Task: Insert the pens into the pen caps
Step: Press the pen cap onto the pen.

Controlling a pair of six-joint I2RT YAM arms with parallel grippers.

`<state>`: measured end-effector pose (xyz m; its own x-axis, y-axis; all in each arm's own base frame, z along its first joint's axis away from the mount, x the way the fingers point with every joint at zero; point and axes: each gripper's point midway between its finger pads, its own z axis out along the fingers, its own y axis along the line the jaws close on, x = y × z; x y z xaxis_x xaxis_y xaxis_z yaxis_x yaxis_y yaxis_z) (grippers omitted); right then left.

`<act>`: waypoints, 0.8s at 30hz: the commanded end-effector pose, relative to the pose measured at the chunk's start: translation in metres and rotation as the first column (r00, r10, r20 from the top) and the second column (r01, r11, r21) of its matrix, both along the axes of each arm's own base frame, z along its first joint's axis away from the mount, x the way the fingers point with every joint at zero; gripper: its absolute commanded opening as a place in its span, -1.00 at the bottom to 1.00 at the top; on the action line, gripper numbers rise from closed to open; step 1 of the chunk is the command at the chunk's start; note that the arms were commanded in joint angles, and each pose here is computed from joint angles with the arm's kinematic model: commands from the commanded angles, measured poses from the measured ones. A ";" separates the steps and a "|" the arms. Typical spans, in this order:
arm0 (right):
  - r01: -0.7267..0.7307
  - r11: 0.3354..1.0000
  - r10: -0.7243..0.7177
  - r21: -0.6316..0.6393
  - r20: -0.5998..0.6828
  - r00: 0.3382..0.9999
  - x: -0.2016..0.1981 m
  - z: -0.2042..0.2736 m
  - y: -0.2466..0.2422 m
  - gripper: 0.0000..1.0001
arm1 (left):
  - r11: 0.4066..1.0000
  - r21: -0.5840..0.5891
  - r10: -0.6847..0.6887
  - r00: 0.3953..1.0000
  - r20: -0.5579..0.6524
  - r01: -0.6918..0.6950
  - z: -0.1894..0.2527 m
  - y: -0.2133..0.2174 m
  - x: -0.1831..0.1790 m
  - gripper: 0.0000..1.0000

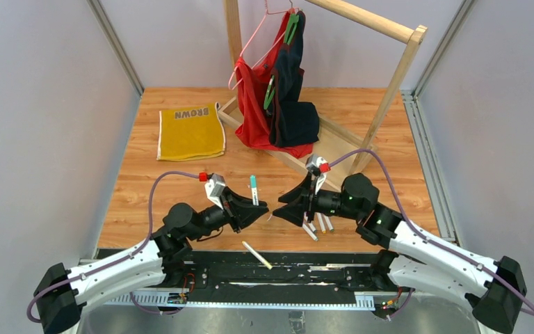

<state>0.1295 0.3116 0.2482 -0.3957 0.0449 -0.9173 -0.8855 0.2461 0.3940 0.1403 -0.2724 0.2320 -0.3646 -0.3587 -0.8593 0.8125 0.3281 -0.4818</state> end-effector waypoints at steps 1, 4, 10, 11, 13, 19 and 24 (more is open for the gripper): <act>-0.088 0.995 0.089 -0.041 0.024 0.996 -0.008 -0.004 -0.024 0.04 | 0.990 0.091 -0.117 0.991 0.061 0.111 -0.016 -0.003 -0.016 -0.99; -0.115 0.993 0.115 -0.004 0.073 0.991 -0.008 0.015 -0.030 0.04 | 0.974 0.114 -0.208 0.974 0.088 0.198 -0.028 -0.009 -0.028 -0.99; -0.137 0.990 0.130 0.042 0.141 0.981 -0.008 0.044 -0.030 0.04 | 0.945 0.108 -0.322 0.935 0.147 0.309 -0.038 -0.013 -0.048 -0.99; -0.144 0.988 0.135 0.050 0.145 0.980 -0.007 0.047 -0.028 0.04 | 0.942 0.115 -0.331 0.933 0.144 0.316 -0.041 -0.013 -0.049 -0.99; -0.166 0.984 0.154 0.072 0.148 0.977 -0.008 0.053 -0.024 0.04 | 0.938 0.122 -0.341 0.929 0.143 0.326 -0.043 -0.013 -0.050 -0.99; -0.204 0.975 0.192 0.084 0.137 0.972 -0.003 0.055 -0.008 0.03 | 0.932 0.125 -0.357 0.923 0.144 0.341 -0.044 -0.013 -0.054 -0.99; -0.236 0.967 0.221 0.093 0.145 0.964 -0.004 0.058 0.005 0.03 | 0.927 0.131 -0.367 0.920 0.138 0.350 -0.046 -0.014 -0.055 -0.99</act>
<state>0.1335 0.3072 0.2710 -0.3503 0.0059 -0.9366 -0.9339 0.0739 0.3498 0.0874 -0.2858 0.1770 -0.3502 -0.1158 -0.9295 0.9305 0.0708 -0.3594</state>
